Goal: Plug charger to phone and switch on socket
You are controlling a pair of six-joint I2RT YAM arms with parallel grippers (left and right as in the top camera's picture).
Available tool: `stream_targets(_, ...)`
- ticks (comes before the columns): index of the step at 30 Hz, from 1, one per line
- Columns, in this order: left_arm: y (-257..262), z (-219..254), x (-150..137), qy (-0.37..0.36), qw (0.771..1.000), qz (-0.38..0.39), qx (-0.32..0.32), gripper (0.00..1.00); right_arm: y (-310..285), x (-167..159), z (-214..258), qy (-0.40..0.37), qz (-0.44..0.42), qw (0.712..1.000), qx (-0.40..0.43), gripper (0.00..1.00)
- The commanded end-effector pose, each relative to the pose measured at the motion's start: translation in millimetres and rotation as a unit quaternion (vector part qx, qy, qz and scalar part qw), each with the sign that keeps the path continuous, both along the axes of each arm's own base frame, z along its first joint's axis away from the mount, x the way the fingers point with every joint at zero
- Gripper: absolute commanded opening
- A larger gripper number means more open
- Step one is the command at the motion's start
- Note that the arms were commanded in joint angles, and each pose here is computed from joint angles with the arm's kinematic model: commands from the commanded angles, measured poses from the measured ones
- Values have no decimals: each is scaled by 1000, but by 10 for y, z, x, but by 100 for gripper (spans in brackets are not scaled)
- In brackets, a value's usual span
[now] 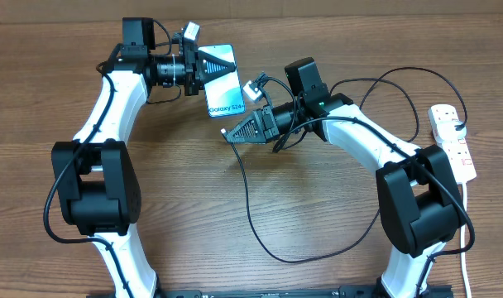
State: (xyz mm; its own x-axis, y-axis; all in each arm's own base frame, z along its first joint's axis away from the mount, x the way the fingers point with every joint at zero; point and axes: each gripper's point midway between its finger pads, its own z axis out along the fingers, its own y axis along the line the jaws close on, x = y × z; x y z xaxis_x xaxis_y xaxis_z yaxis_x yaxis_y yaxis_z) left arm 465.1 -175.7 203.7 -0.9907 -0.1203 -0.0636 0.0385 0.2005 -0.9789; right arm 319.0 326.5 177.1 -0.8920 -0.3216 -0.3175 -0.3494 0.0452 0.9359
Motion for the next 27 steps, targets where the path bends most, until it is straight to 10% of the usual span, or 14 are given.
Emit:
stream_targets(1, -17, 163, -46, -22, 1000, -13, -14, 4, -9, -29, 108, -8, 5, 1000, 11, 4)
stream_targets(27, 176, 138, 78, 23, 999, 28, -10, 4, -11, 171, 214, -25, -20, 999, 20, 4)
